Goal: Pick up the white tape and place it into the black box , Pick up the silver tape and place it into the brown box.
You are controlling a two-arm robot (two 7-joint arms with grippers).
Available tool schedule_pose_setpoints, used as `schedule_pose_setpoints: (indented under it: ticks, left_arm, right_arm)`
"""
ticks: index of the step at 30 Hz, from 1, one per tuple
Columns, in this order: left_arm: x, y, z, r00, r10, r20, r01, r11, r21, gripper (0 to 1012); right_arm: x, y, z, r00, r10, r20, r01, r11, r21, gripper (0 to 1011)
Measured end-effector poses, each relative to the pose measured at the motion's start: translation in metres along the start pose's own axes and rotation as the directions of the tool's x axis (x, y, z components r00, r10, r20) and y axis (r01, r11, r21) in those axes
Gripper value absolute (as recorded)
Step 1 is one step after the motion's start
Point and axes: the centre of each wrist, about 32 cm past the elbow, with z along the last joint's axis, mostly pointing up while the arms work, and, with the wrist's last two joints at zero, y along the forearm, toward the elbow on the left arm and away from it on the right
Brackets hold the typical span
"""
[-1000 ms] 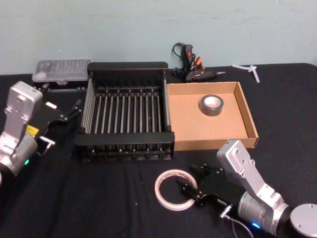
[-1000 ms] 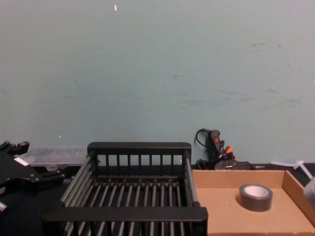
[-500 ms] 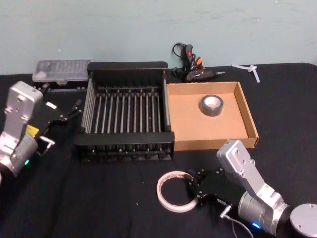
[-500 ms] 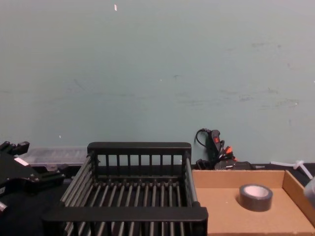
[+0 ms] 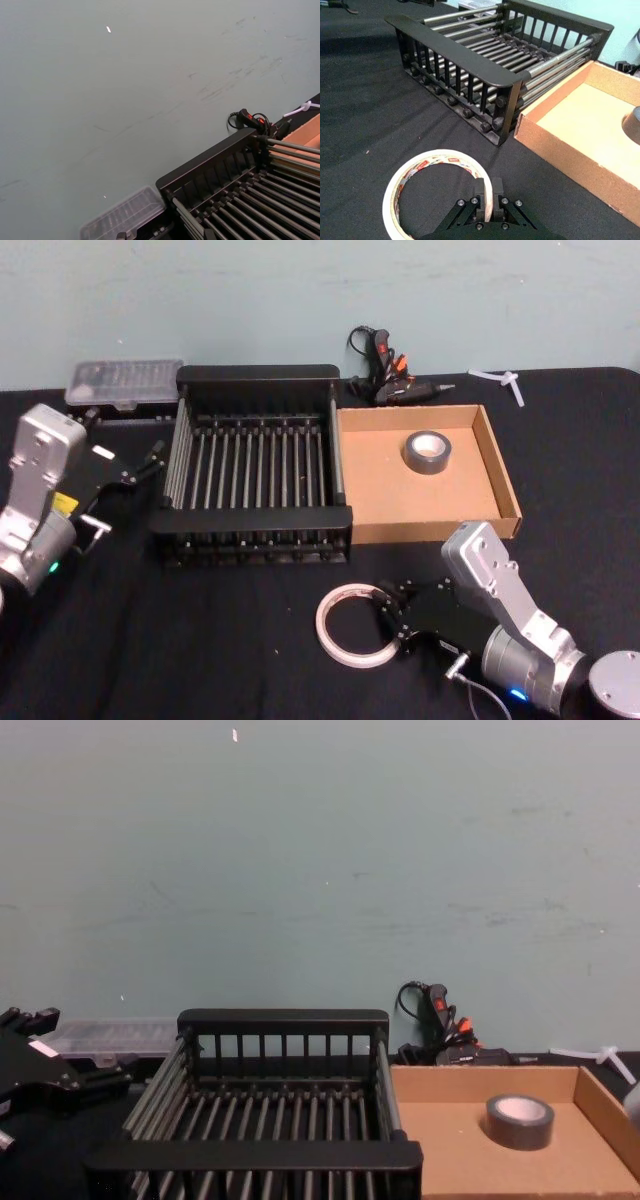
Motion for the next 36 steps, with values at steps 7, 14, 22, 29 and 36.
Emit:
schedule_pose_setpoints:
  ticks: [7,14,22,29,36]
  left_arm:
    - [0.0,0.0,0.0,1.0,0.0,0.0,0.0,1.0,0.0,1001]
    - [0.0,0.0,0.0,1.0,0.0,0.0,0.0,1.0,0.0,1001]
    - [0.0,0.0,0.0,1.0,0.0,0.0,0.0,1.0,0.0,1001]
    - [0.0,0.0,0.0,1.0,0.0,0.0,0.0,1.0,0.0,1001]
    - [0.0,0.0,0.0,1.0,0.0,0.0,0.0,1.0,0.0,1001]
  right_arm:
    - [0.0015,-0.004,0.004,1.0,0.018,0.006,-0.018,1.0,0.025,93]
    - [0.005,-0.012,0.014,0.999,0.049,0.023,-0.05,0.996,0.073,93]
    - [0.0101,-0.022,0.031,0.996,0.066,0.058,-0.074,0.986,0.151,93]
    - [0.0149,-0.026,0.045,0.993,0.069,0.093,-0.087,0.974,0.209,93]
    - [0.0185,-0.023,0.056,0.99,0.07,0.118,-0.098,0.963,0.253,93]
